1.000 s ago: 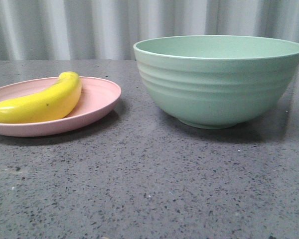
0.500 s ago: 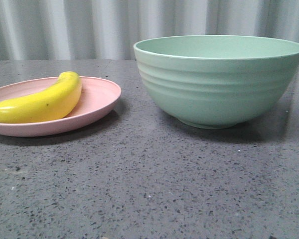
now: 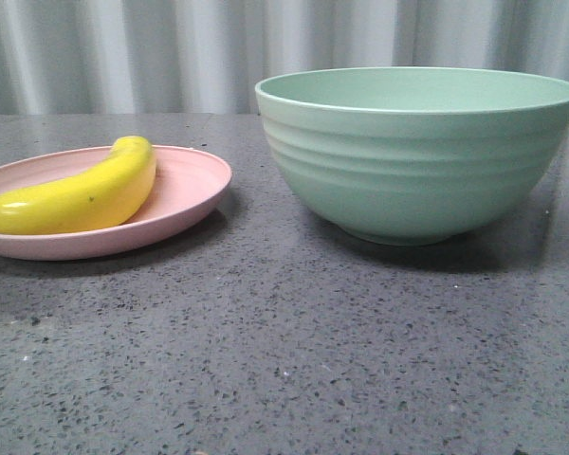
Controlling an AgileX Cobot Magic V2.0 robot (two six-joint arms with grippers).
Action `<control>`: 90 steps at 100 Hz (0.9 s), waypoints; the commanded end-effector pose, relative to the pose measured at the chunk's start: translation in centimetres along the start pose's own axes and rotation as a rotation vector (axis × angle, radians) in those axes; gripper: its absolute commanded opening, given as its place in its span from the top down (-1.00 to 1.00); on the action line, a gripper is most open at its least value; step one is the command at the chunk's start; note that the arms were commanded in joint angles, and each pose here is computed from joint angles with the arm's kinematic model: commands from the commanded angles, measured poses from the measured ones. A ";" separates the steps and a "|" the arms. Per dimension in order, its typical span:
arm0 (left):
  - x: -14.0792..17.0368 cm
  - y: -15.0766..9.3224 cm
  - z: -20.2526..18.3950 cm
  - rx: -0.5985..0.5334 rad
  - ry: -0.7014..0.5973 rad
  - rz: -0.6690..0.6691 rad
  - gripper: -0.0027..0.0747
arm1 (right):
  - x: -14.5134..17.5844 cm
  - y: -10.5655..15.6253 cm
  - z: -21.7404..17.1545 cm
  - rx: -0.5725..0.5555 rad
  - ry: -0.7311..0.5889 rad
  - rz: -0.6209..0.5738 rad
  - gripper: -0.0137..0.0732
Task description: Transfer banana from pink plate to green bowl
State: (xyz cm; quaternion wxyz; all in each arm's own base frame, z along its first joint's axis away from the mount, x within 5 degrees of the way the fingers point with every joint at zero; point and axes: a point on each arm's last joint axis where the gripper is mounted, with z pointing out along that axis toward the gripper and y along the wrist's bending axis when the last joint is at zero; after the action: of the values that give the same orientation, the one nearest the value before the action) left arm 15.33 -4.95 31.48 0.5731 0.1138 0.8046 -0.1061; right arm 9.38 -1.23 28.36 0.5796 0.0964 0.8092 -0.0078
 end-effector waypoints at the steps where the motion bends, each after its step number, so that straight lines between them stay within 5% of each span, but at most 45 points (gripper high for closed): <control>1: -1.8 -1.3 0.8 0.068 -0.013 0.014 -0.15 | -1.4 0.1 -0.1 -0.004 -0.086 -0.002 0.83; 39: -0.6 -6.8 7.3 0.258 0.269 0.105 -0.15 | -1.3 0.1 0.0 -0.004 -0.084 -0.002 0.83; 90: 1.2 -7.7 12.0 0.245 0.409 0.115 -0.14 | -1.3 0.1 0.0 -0.004 -0.084 -0.002 0.83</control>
State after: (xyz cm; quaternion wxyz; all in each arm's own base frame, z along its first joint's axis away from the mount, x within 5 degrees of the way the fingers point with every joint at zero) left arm 22.83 -15.36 25.18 0.3444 0.2555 0.8941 -0.1294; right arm 9.38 -1.23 28.30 0.5789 0.0964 0.8096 -0.0078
